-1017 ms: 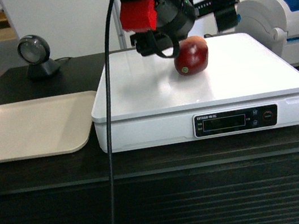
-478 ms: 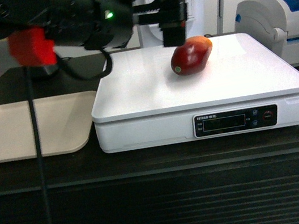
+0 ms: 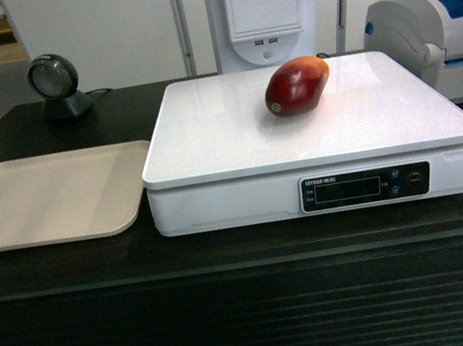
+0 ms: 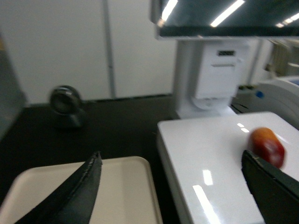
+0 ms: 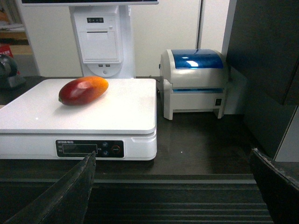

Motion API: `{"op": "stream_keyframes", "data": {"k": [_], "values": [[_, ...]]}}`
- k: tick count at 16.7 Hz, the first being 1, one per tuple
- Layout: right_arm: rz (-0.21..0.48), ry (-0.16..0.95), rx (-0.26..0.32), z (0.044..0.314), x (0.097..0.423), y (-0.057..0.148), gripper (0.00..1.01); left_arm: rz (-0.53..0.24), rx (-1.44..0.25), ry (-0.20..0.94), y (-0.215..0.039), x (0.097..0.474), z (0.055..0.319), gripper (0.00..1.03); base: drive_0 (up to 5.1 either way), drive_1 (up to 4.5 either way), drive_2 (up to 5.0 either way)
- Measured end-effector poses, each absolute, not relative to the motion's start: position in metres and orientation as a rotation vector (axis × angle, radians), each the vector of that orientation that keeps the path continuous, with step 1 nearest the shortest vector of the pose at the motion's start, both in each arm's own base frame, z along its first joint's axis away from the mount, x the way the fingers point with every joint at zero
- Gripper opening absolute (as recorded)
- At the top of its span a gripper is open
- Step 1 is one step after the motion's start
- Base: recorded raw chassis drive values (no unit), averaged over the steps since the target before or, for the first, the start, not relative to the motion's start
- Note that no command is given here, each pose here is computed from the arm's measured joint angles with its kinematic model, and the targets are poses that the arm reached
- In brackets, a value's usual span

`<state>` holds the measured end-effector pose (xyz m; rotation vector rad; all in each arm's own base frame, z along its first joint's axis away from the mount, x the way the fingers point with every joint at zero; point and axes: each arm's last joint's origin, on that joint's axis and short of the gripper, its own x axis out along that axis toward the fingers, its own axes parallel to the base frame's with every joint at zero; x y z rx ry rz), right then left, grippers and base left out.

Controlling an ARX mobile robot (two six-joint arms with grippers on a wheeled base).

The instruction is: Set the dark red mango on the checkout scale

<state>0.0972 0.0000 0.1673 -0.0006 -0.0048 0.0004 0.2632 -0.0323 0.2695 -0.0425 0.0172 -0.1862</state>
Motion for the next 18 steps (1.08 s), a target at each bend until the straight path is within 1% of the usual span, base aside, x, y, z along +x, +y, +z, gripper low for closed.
{"op": "stream_keyframes", "data": {"k": [1,2,3,4,7,9,10,12,14,18], "values": [[0.000,-0.004,-0.001,0.167,0.097,0.000,0.98,-0.076,-0.027,-0.007,-0.025,0.243,0.267,0.79,0.0,0.00,0.0],[0.000,-0.004,-0.001,0.167,0.097,0.000,0.98,-0.020,-0.019,0.007,-0.015,0.224,0.257,0.68,0.0,0.00,0.0],[0.000,-0.005,-0.001,0.167,0.097,0.000,0.98,0.004,-0.017,0.032,-0.002,0.205,0.244,0.56,0.0,0.00,0.0],[0.000,-0.005,-0.001,0.167,0.097,0.000,0.98,0.023,-0.018,0.042,0.002,0.193,0.238,0.47,0.0,0.00,0.0],[0.000,-0.005,-0.001,0.167,0.097,0.000,0.98,-0.004,-0.017,-0.007,-0.001,0.168,0.228,0.21,0.0,0.00,0.0],[0.000,-0.005,-0.001,0.167,0.097,0.000,0.98,-0.003,-0.018,-0.012,0.000,0.159,0.218,0.01,0.0,0.00,0.0],[0.000,-0.004,-0.001,0.167,0.097,0.000,0.98,-0.003,-0.015,0.006,0.000,0.156,0.210,0.02,0.0,0.00,0.0],[0.000,-0.005,-0.001,0.167,0.097,0.000,0.98,-0.003,-0.014,0.014,0.000,0.150,0.201,0.02,0.0,0.00,0.0],[0.000,-0.005,-0.001,0.167,0.097,0.000,0.98,-0.003,-0.014,-0.004,0.000,0.144,0.198,0.02,0.0,0.00,0.0],[0.000,-0.005,-0.001,0.167,0.097,0.000,0.98,-0.002,-0.014,0.007,0.000,0.134,0.187,0.02,0.0,0.00,0.0]]}}
